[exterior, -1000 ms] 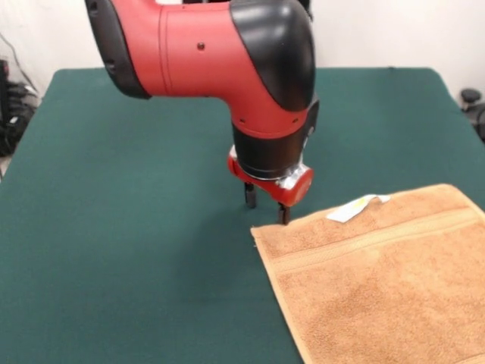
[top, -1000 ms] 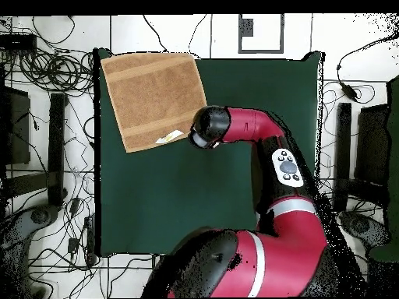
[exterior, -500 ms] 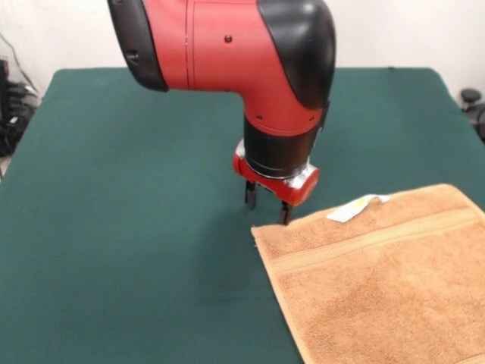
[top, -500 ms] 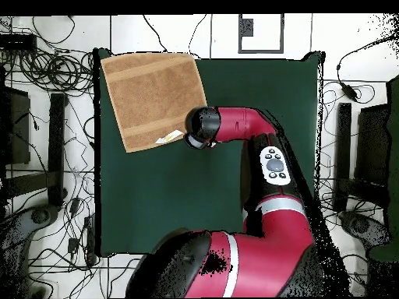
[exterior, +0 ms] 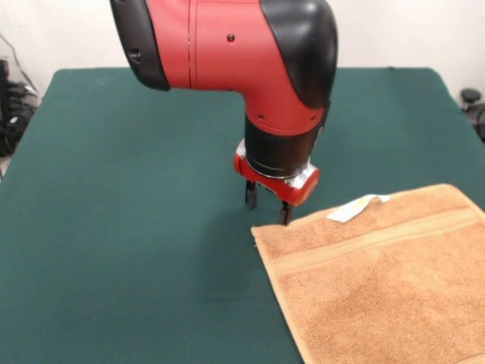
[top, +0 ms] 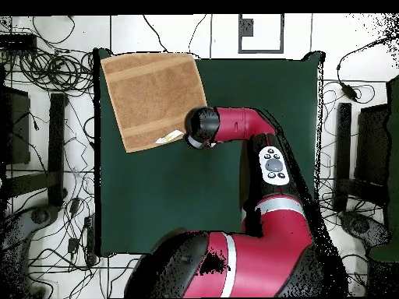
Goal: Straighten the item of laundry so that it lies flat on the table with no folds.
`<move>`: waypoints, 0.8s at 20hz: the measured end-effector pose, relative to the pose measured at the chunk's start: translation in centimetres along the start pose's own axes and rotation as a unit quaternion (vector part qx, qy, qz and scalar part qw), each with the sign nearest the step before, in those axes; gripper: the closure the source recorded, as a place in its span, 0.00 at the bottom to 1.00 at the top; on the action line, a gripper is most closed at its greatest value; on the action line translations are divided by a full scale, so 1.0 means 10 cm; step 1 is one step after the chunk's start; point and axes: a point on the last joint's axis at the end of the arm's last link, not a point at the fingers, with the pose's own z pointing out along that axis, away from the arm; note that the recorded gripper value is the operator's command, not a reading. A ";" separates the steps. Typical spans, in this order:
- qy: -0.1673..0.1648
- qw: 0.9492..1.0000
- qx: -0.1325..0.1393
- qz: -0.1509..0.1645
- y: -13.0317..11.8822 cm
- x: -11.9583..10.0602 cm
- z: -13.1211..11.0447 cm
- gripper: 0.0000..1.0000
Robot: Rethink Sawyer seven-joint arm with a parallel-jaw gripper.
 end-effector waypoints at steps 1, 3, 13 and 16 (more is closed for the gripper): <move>0.000 1.000 0.000 0.000 0.00 0.00 0.00 0.00; 0.001 1.000 -0.002 0.002 0.00 0.00 0.00 0.00; 0.012 1.000 -0.014 0.014 -0.04 -0.03 0.01 0.00; 0.016 0.999 -0.021 0.018 -0.06 -0.04 0.02 0.00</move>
